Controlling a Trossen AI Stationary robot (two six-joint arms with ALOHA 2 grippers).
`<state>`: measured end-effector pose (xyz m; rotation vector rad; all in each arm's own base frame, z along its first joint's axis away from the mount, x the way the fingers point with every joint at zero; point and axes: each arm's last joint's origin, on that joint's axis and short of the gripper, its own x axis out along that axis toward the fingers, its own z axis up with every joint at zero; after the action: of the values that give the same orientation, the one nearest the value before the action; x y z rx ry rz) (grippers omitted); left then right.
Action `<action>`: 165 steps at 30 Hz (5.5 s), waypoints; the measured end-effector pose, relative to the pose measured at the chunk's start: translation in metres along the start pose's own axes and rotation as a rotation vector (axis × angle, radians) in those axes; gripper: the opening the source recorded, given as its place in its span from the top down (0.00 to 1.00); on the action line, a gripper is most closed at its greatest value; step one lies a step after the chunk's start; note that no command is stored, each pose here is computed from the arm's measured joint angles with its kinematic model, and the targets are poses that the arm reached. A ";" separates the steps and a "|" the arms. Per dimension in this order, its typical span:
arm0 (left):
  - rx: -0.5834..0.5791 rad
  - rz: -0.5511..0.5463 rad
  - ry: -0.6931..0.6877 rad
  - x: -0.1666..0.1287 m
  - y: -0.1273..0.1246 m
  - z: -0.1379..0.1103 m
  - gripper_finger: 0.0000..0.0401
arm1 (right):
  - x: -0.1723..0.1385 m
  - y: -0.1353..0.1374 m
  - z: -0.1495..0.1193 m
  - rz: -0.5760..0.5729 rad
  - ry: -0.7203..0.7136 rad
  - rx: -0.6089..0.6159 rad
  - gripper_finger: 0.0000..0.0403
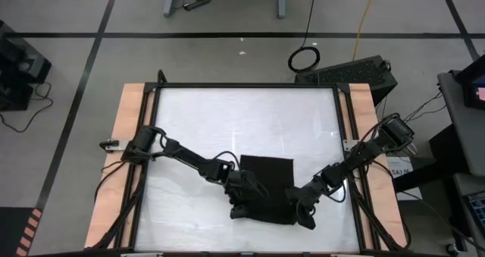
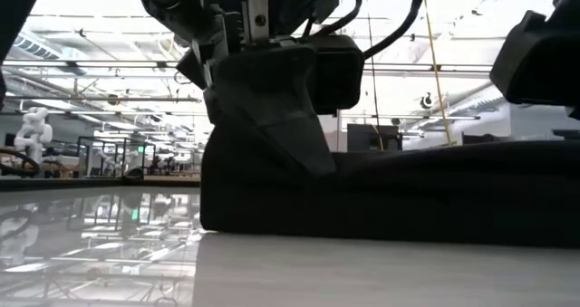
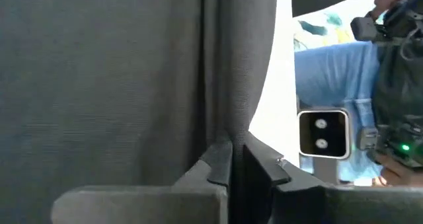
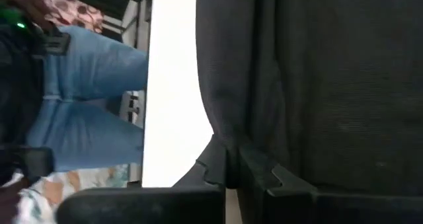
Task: Roll towel
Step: Roll the towel
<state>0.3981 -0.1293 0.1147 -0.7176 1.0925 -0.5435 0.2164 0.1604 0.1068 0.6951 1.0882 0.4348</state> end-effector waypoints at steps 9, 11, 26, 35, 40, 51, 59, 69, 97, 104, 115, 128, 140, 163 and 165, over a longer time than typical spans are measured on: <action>0.000 0.059 -0.033 0.001 0.000 -0.001 0.77 | -0.003 -0.008 -0.003 0.022 0.021 0.079 0.99; 0.002 0.064 -0.039 0.000 0.001 0.000 0.70 | -0.003 -0.010 -0.003 0.019 0.025 0.089 0.99; 0.227 0.266 -0.094 -0.025 -0.044 -0.001 0.56 | -0.004 -0.012 -0.001 0.005 0.018 0.124 0.99; 0.689 0.427 -0.107 -0.012 -0.098 -0.037 0.56 | -0.004 -0.013 0.000 0.001 0.011 0.141 0.99; 0.837 0.569 -0.120 0.009 -0.107 -0.057 0.56 | -0.004 -0.013 0.000 0.000 0.009 0.145 0.99; 0.824 0.698 -0.139 0.034 -0.081 -0.057 0.56 | -0.004 -0.013 0.001 0.004 0.000 0.157 0.99; 0.719 0.645 -0.102 0.037 -0.058 -0.046 0.57 | -0.004 -0.013 0.001 0.010 -0.005 0.163 0.99; 0.641 0.534 -0.072 0.029 -0.043 -0.031 0.96 | -0.012 -0.005 0.003 0.040 -0.035 0.120 0.86; 0.300 -0.016 -0.051 -0.012 -0.004 0.018 0.98 | -0.021 0.057 -0.043 -0.259 -0.326 -0.501 0.37; 0.205 -0.093 0.018 -0.005 0.013 0.017 0.99 | 0.000 0.039 -0.051 -0.359 -0.259 -0.437 0.38; 0.186 -0.215 0.058 -0.004 0.014 0.019 0.98 | 0.010 0.035 -0.053 -0.331 -0.243 -0.337 0.93; 0.279 -0.075 -0.067 -0.020 0.002 0.026 0.59 | 0.010 0.041 -0.057 -0.199 -0.188 -0.019 0.99; 0.760 0.281 -0.107 -0.024 -0.057 0.000 0.52 | 0.002 0.045 -0.054 -0.164 -0.303 0.068 0.99; 0.959 0.638 -0.116 0.000 -0.035 -0.014 0.51 | -0.024 0.009 -0.069 0.133 -0.538 0.334 0.99; 0.957 0.623 -0.132 0.004 -0.029 -0.011 0.51 | -0.026 0.007 -0.070 0.156 -0.544 0.340 0.99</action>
<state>0.3880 -0.1538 0.1312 0.4144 0.7431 -0.3988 0.1423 0.1697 0.1091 1.1276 0.5943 0.1712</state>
